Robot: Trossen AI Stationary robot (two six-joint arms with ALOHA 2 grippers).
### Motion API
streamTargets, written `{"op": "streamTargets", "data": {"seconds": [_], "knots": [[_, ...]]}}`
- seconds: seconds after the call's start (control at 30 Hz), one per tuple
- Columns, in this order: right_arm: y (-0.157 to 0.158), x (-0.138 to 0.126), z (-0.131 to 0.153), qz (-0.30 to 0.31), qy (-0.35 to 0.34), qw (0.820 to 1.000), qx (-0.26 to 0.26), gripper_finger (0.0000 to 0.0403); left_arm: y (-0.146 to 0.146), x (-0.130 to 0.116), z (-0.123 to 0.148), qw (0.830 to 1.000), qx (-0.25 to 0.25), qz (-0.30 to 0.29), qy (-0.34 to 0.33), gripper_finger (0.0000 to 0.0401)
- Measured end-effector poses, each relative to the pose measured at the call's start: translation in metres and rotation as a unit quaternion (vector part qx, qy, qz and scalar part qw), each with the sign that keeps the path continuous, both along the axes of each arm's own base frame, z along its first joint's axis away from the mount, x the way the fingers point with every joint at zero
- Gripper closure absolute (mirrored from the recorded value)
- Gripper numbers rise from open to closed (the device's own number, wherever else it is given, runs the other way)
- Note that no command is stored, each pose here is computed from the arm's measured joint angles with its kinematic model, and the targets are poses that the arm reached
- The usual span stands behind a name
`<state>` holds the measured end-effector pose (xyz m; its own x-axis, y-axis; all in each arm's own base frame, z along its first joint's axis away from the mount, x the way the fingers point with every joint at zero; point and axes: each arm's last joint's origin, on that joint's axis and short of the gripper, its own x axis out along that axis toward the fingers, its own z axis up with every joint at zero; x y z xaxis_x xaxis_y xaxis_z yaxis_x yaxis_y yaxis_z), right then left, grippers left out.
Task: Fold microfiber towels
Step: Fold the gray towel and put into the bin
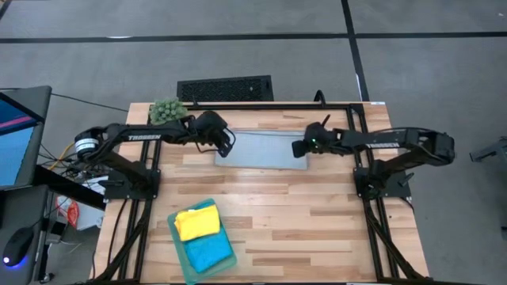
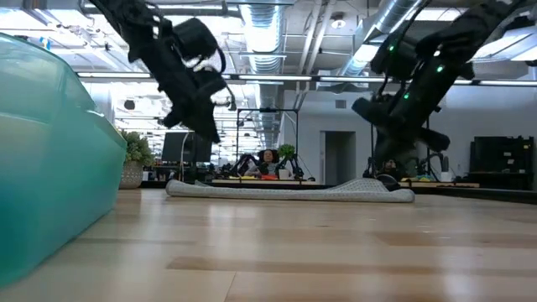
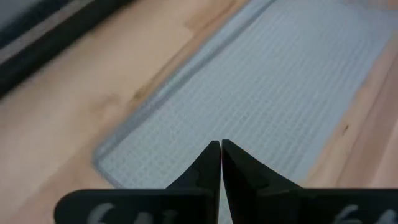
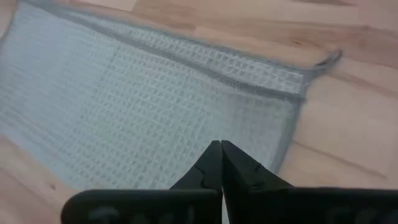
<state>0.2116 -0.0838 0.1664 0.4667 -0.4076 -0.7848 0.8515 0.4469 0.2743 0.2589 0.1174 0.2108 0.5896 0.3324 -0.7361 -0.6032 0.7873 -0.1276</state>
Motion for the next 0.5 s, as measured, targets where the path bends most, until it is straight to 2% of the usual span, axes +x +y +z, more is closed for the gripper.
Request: {"op": "streamTargets", "data": {"seconds": [0.23,0.5], "knots": [[-0.025,0.002,-0.024,-0.030,0.035,0.999,0.010,0.0382,0.014,0.001,-0.032,0.999,-0.031,0.009,0.031,0.0395],[-0.035,0.000,-0.045,-0.046,0.078,0.995,0.030,0.0382,0.018,0.011,-0.068,0.996,-0.058,0.001,0.074,0.0395]]}}
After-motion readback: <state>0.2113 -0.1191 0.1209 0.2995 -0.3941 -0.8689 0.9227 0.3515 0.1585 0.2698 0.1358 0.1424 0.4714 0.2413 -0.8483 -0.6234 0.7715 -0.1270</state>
